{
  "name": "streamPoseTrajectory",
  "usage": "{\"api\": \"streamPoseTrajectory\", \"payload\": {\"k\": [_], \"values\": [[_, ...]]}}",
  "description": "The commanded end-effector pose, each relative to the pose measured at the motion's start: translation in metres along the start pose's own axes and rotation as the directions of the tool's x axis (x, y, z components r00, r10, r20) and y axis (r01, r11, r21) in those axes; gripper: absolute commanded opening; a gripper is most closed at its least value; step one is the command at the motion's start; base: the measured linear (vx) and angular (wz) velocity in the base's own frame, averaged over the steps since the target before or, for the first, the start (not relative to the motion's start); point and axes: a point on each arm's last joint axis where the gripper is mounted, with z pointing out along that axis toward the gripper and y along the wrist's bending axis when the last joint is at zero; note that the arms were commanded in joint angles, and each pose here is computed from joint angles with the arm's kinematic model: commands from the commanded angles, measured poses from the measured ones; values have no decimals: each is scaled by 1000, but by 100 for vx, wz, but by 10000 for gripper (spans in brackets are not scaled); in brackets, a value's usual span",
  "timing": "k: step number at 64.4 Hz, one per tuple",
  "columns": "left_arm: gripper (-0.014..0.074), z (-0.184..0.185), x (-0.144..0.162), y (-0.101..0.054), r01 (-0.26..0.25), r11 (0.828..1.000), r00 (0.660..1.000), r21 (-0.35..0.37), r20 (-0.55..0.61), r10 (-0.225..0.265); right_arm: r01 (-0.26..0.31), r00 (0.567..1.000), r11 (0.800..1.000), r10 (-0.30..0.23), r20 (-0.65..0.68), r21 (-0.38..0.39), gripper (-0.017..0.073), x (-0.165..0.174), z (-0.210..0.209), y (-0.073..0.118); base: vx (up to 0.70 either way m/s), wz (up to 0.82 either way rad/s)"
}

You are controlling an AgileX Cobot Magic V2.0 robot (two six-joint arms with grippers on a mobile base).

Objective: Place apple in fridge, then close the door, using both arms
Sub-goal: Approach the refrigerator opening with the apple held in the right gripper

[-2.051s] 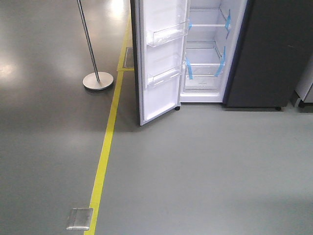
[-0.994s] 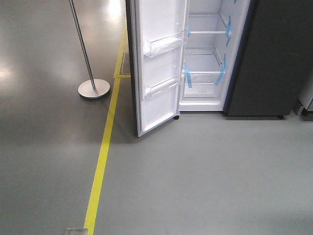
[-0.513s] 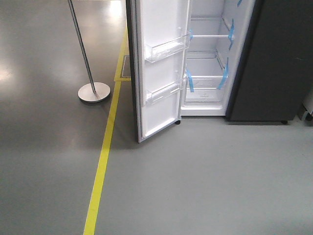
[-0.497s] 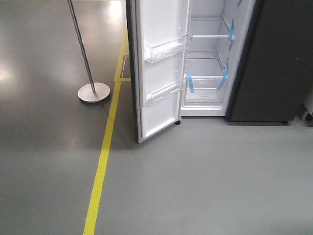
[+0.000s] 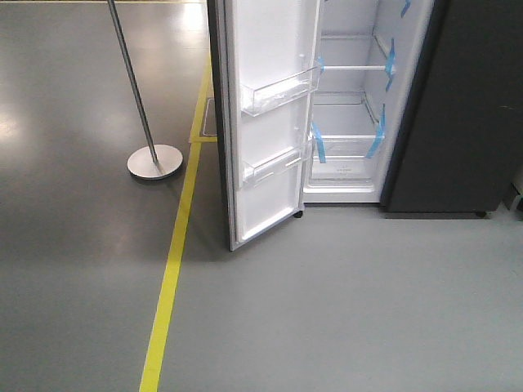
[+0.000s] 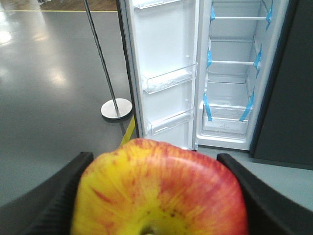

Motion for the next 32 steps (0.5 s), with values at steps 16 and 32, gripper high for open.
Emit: {"api": "streamPoseTrajectory", "payload": {"k": [16, 32], "values": [[-6, -2, -13, -1, 4, 1000, 995, 10, 104, -5, 10, 994, 1000, -10, 105, 1, -7, -12, -6, 1, 12, 0], [-6, -2, -13, -1, 4, 1000, 995, 10, 104, -5, 10, 994, 1000, -10, 105, 1, -7, -12, -6, 1, 11, -1]]}}
